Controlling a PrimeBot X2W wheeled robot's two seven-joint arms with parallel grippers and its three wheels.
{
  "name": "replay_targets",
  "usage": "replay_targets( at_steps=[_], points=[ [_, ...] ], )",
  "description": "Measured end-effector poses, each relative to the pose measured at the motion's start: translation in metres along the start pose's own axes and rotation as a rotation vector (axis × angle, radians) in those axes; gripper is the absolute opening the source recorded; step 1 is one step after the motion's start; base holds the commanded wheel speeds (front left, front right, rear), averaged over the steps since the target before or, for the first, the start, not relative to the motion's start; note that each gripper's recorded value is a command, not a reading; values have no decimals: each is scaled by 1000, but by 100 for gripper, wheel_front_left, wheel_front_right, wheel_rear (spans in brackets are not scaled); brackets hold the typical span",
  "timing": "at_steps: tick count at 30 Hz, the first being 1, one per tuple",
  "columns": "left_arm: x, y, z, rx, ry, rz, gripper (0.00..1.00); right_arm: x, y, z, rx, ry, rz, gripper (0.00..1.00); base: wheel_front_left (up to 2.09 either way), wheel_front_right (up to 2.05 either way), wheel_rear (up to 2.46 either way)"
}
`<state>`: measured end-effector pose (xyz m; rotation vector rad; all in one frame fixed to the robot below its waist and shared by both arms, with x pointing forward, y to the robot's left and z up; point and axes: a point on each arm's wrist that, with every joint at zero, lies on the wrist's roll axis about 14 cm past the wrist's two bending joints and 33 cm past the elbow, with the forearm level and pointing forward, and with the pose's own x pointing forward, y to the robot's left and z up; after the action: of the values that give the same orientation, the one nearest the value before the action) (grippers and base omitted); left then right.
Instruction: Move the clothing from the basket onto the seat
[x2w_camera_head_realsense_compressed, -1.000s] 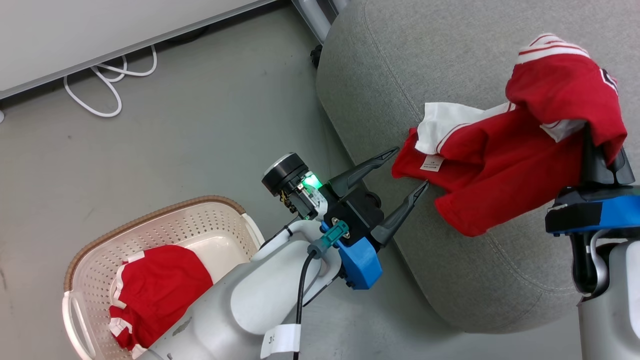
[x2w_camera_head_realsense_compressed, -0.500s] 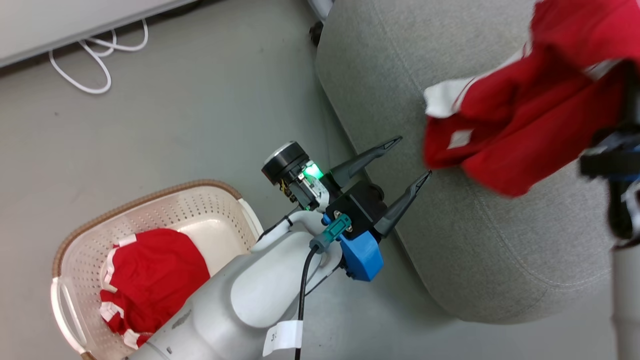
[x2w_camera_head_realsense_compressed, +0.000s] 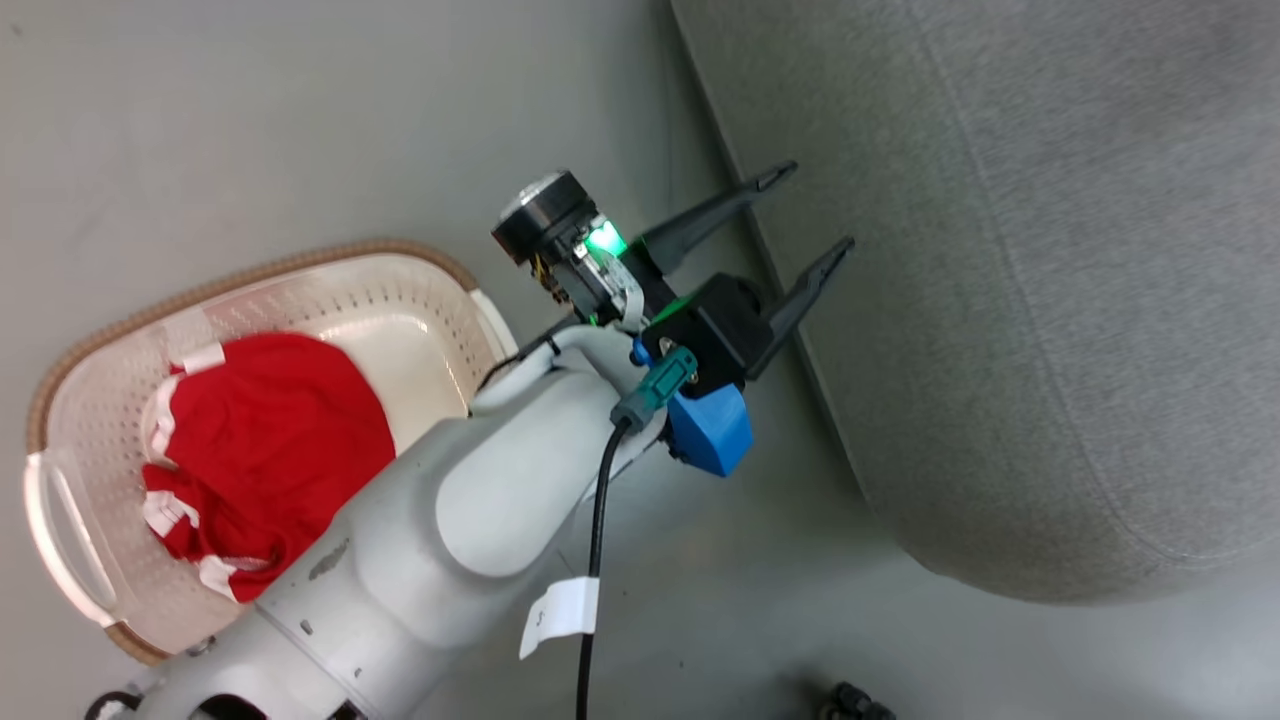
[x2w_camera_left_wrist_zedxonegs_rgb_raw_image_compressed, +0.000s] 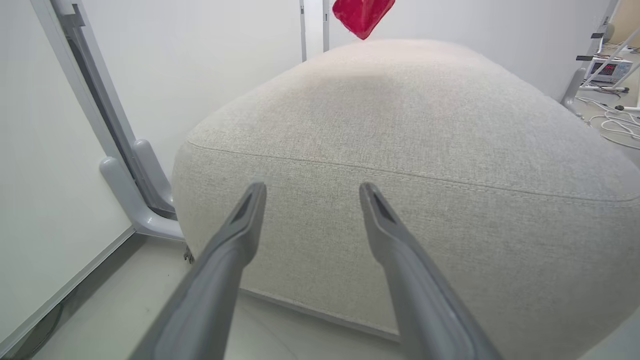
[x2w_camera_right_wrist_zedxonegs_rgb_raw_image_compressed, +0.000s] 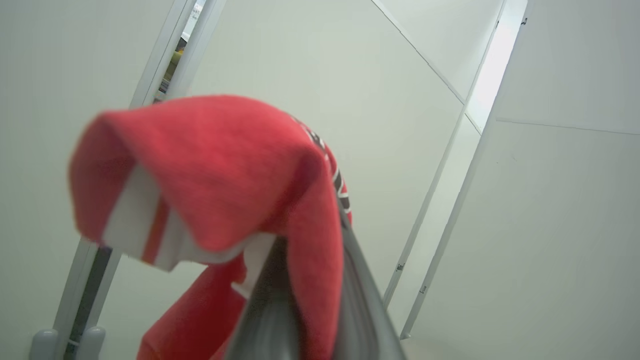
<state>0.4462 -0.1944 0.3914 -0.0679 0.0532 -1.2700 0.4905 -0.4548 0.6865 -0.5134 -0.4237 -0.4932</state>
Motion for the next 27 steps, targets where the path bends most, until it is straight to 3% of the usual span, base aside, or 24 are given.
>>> replay_targets(
  at_steps=[8, 17, 27],
  points=[
    [1, 18, -43, -39, 30, 9, 100, -7, 2, -89, -80, 217, -6, 0, 0, 0, 0],
    [-5, 28, -69, -61, 55, 29, 100, -75, 23, -192, -61, 528, -1, 0, 0, 0, 0],
    [-10, 30, -75, -60, 69, 39, 100, -137, 45, -239, -11, 731, 19, 0, 0, 0, 0]
  ],
)
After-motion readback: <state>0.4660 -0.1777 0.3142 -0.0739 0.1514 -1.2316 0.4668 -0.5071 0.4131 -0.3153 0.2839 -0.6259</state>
